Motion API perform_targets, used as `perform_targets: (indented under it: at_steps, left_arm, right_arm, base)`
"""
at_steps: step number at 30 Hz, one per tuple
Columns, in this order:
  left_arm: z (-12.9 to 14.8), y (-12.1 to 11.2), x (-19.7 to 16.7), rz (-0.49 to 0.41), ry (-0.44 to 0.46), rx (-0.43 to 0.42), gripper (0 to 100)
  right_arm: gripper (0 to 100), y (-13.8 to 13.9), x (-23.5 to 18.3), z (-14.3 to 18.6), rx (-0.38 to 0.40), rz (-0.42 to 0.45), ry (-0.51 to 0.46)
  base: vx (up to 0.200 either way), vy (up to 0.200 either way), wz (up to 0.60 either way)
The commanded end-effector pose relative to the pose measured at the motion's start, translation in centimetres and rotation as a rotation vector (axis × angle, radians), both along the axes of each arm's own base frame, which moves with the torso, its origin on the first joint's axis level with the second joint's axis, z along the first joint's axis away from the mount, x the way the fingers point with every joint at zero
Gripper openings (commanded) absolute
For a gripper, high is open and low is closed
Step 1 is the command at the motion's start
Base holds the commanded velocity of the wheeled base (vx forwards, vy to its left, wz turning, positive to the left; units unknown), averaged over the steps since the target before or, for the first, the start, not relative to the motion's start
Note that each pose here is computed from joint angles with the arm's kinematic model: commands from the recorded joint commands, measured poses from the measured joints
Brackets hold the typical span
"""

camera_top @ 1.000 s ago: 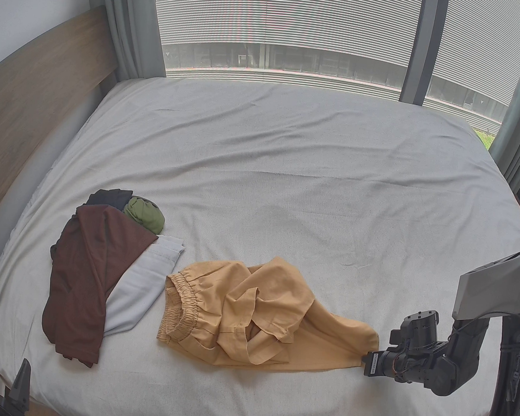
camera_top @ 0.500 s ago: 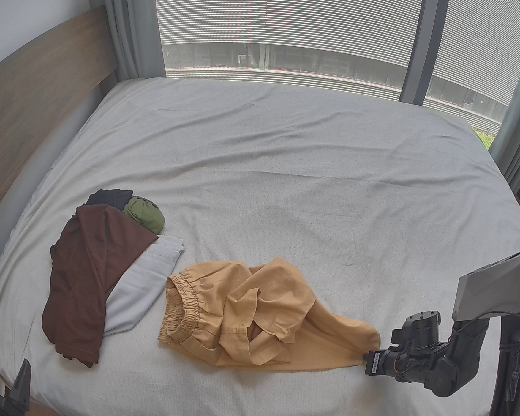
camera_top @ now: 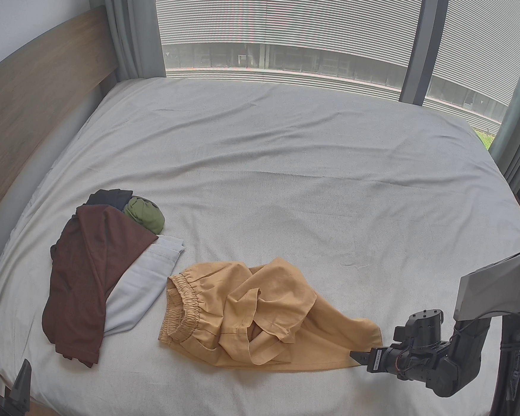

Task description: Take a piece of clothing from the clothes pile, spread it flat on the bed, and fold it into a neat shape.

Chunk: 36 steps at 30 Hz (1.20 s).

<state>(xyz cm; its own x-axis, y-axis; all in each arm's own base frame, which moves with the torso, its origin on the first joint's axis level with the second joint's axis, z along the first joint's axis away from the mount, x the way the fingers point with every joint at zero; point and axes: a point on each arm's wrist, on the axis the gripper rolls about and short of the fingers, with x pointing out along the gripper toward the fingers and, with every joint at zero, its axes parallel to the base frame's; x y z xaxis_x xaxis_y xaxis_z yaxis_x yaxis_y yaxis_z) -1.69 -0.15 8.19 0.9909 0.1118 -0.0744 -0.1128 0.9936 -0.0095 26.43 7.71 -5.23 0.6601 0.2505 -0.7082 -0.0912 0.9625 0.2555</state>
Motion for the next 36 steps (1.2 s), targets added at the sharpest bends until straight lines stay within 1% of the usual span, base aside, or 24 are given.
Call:
perform_targets:
  at_steps: [1, 3, 4, 7, 12, 13, 14, 16, 17, 19, 22, 25, 27, 28, 29, 30, 31, 32, 33, 34, 35, 36]
  left_arm:
    - [-0.5, 0.0, 0.1, 0.003, 0.017, -0.002, 100]
    - [-0.5, 0.0, 0.1, 0.001, 0.017, -0.002, 100]
    - [-0.5, 0.0, 0.1, 0.001, 0.017, -0.002, 100]
    - [-0.5, 0.0, 0.1, -0.001, 0.018, 0.002, 100]
    - [-0.5, 0.0, 0.1, -0.010, 0.019, 0.015, 100]
    - [-0.5, 0.0, 0.1, -0.010, 0.019, 0.015, 100]
    - [-0.5, 0.0, 0.1, -0.010, 0.019, 0.015, 100]
    - [-0.5, 0.0, 0.1, -0.011, 0.018, 0.017, 100]
    - [-0.5, 0.0, 0.1, -0.013, 0.018, 0.020, 100]
    - [-0.5, 0.0, 0.1, -0.018, 0.017, 0.021, 100]
    - [-0.5, 0.0, 0.1, -0.017, 0.013, 0.015, 100]
    - [-0.4, 0.0, 0.1, -0.017, 0.012, 0.019, 100]
    - [-0.4, 0.0, 0.1, -0.019, 0.011, 0.020, 100]
    - [-0.2, 0.0, 0.1, -0.021, -0.009, 0.007, 100]
    - [1.2, -0.1, -0.1, -0.026, -0.080, -0.004, 100]
    - [4.3, -0.1, -0.5, -0.032, -0.212, -0.019, 100]
    - [6.7, -0.1, -0.7, -0.042, -0.281, -0.032, 100]
    - [9.3, 0.0, -0.6, -0.064, -0.317, -0.041, 100]
    - [10.6, 0.1, -0.3, -0.079, -0.316, -0.044, 100]
    - [12.3, 0.2, 0.4, -0.115, -0.297, -0.050, 100]
    - [12.3, 0.2, 0.4, -0.115, -0.297, -0.050, 100]
    - [13.4, 0.1, 2.0, -0.199, -0.238, -0.062, 100]
  right_arm:
    - [100, -0.3, -0.2, 2.1, 0.029, 0.000, -0.102]
    - [100, -0.3, -1.0, 3.1, 0.044, 0.014, -0.162]
    - [100, -0.3, -1.4, 4.1, 0.062, 0.019, -0.229]
    - [100, -0.3, -2.0, 5.7, 0.069, 0.033, -0.295]
    - [100, -0.3, -1.9, 10.8, 0.125, 0.065, -0.499]
    - [100, -0.3, -1.9, 10.8, 0.125, 0.065, -0.499]
    - [100, -0.1, -1.4, 13.4, 0.172, 0.092, -0.613]
    - [100, 0.1, -1.2, 14.4, 0.191, 0.115, -0.649]
    - [100, 0.3, -1.0, 15.5, 0.213, 0.140, -0.692]
    - [100, 0.9, -0.9, 16.4, 0.236, 0.179, -0.721]
    - [100, 2.8, -0.8, 17.8, 0.288, 0.262, -0.751]
    - [100, 4.4, -0.2, 19.0, 0.330, 0.307, -0.763]
    - [100, 5.5, -0.3, 20.2, 0.361, 0.350, -0.799]
    - [100, 5.7, -0.4, 20.7, 0.373, 0.366, -0.812]
    - [100, 5.8, -0.6, 21.0, 0.383, 0.382, -0.819]
    - [100, 5.8, -0.7, 21.2, 0.392, 0.395, -0.814]
    - [100, 5.8, -0.7, 21.3, 0.394, 0.402, -0.810]
    - [100, 5.7, -0.8, 21.3, 0.395, 0.409, -0.800]
    - [100, 5.7, -0.9, 21.4, 0.396, 0.412, -0.795]
    - [100, 5.6, -1.0, 21.2, 0.396, 0.417, -0.780]
    - [100, 5.6, -1.0, 21.2, 0.396, 0.417, -0.780]
    - [100, 5.6, -1.1, 21.0, 0.396, 0.420, -0.775]
  base:
    - [0.000, 0.000, 0.00]
    - [0.000, 0.000, 0.00]
    - [0.000, 0.000, 0.00]
    - [0.000, 0.000, 0.00]
    - [0.000, 0.000, 0.00]
    - [0.000, 0.000, 0.00]
    - [0.000, 0.000, 0.00]
    - [0.000, 0.000, 0.00]
    - [0.000, 0.000, 0.00]
    - [0.000, 0.000, 0.00]
    - [0.000, 0.000, 0.00]
    - [0.000, 0.000, 0.00]
    - [0.000, 0.000, 0.00]
    - [0.000, 0.000, 0.00]
    - [0.000, 0.000, 0.00]
    - [0.000, 0.000, 0.00]
    - [0.000, 0.000, 0.00]
    - [0.000, 0.000, 0.00]
    - [0.000, 0.000, 0.00]
    - [0.000, 0.000, 0.00]
    - [0.000, 0.000, 0.00]
    - [0.000, 0.000, 0.00]
